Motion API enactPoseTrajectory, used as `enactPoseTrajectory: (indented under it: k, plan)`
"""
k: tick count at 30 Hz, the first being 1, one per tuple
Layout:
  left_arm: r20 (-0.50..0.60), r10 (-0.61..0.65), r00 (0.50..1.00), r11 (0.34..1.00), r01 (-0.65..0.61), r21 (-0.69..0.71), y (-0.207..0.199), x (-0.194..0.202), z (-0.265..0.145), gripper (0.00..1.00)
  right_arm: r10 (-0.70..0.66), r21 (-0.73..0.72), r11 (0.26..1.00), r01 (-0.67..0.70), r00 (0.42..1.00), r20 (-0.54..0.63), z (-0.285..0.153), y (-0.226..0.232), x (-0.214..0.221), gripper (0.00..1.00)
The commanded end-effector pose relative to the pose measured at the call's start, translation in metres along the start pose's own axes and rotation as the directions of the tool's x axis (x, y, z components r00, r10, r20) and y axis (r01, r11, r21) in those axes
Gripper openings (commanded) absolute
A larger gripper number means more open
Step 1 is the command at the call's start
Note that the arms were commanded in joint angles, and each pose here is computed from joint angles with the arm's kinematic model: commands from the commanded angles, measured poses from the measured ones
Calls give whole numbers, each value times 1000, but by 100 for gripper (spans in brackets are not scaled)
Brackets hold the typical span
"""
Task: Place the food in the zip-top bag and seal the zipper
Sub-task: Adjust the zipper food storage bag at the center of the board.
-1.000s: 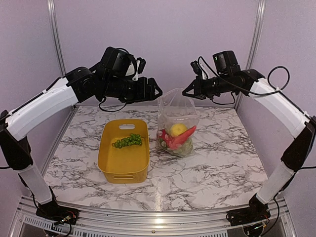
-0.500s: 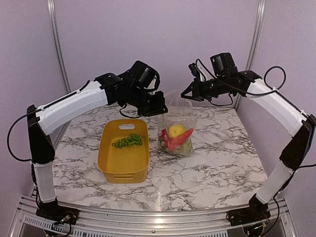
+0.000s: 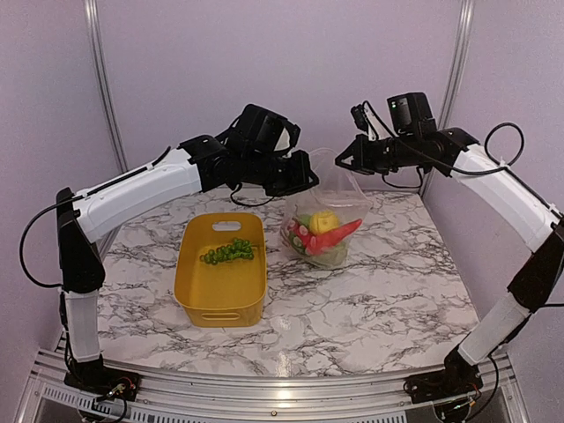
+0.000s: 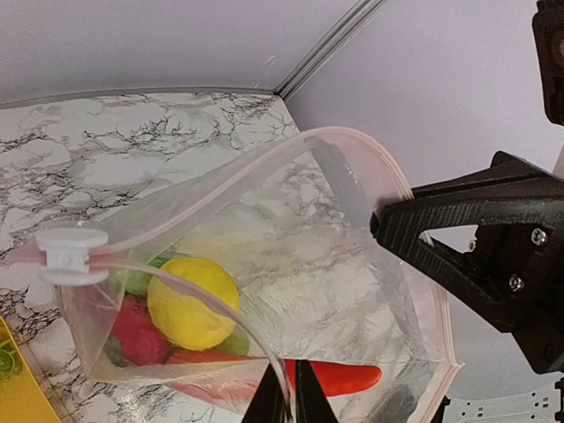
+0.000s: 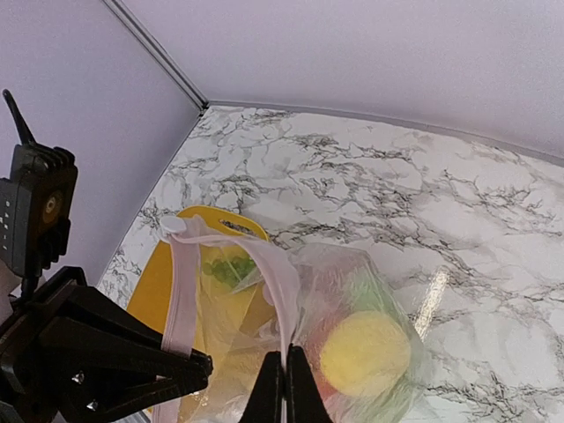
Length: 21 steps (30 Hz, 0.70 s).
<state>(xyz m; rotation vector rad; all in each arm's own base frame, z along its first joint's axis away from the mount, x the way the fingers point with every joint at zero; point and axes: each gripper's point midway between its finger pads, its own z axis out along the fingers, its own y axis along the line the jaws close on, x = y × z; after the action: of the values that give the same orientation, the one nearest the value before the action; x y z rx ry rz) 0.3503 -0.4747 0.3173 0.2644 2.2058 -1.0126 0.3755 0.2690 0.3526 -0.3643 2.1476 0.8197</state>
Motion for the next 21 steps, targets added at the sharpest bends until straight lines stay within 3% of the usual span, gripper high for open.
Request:
enactPoseTrajectory:
  k: [1, 3, 10, 14, 16, 21]
  plan:
    - [-21, 54, 998, 998, -54, -12, 8, 10, 3, 9, 22, -26, 999, -22, 999, 23, -1, 2, 5, 0]
    - [-17, 72, 997, 997, -72, -9, 8, 11, -2, 14, 23, -28, 999, -22, 1000, 19, -1, 2, 7, 0]
    - [33, 185, 982, 983, -185, -22, 6, 0, -42, 60, -24, 48, 999, 20, 995, 94, -20, -6, -21, 0]
    - [91, 250, 964, 966, -242, -93, 21, -9, -73, 77, -30, 79, 997, 19, 990, 141, -36, -15, -38, 0]
    - [105, 252, 962, 961, -236, -144, 38, -9, -85, 81, -34, 91, 996, 20, 987, 154, -41, -18, -42, 0]
    - [43, 189, 981, 943, -169, -287, 108, 10, -103, 80, -4, 55, 998, -2, 993, 115, -32, -18, -25, 0]
